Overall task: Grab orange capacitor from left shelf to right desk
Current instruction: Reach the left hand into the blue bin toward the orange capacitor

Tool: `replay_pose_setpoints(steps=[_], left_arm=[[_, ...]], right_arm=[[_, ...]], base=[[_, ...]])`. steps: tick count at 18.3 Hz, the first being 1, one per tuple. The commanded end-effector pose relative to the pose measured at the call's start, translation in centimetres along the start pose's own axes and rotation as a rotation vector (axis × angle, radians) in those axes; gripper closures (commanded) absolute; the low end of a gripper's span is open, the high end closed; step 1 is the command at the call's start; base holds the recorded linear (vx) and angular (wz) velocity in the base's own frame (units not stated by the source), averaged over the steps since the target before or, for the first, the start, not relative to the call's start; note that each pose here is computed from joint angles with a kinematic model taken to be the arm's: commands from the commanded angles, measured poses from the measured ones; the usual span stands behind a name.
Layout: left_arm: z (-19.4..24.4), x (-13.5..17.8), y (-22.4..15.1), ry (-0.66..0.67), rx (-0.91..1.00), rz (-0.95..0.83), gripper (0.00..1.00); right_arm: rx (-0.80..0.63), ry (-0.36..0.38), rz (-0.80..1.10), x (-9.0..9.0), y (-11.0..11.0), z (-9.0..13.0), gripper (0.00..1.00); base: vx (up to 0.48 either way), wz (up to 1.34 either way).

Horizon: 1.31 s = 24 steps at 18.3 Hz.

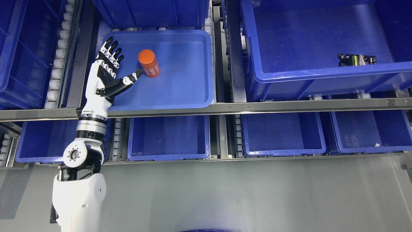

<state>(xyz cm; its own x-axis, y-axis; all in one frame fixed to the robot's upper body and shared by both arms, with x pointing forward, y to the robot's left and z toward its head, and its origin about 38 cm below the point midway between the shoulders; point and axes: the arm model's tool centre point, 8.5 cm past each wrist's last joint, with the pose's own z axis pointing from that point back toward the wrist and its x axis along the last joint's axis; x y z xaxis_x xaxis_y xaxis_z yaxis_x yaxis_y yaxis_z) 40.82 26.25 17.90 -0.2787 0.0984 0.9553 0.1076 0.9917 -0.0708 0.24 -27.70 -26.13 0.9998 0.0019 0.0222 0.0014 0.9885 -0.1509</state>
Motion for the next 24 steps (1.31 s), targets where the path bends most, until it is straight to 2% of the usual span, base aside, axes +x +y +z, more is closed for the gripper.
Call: replay_pose_setpoints(steps=[1, 5, 12, 18, 24], left_arm=[[-0.9, 0.0, -1.5, 0.009, -0.056, -0.009, 0.00], [-1.0, -0.8, -1.2, 0.035, -0.064, -0.019, 0.00], [-2.7, -2.6, 1.6, 0.116, -0.097, -0.086, 0.00], [-5.6, -4.1, -1.5, 0.165, -0.194, -0.126, 0.01], [-5.7, -6.0, -1.9, 0.218, -0.198, -0.145, 0.01]], right_arm=[[-0.018, 0.004, -0.005, -0.8, -1.1, -0.1, 0.00], [-0.018, 0.004, -0.005, -0.8, -1.1, -0.1, 0.00], [-0.018, 0.004, -0.005, -0.8, -1.1, -0.1, 0.00], [-0.018, 0.004, -0.005, -0.8, -1.1, -0.1, 0.00], [-0.018, 0.004, -0.005, -0.8, -1.1, -0.1, 0.00]], base=[[0.000, 0.00], [0.000, 0.00], [0.000, 0.00], [0.000, 0.00], [0.000, 0.00]])
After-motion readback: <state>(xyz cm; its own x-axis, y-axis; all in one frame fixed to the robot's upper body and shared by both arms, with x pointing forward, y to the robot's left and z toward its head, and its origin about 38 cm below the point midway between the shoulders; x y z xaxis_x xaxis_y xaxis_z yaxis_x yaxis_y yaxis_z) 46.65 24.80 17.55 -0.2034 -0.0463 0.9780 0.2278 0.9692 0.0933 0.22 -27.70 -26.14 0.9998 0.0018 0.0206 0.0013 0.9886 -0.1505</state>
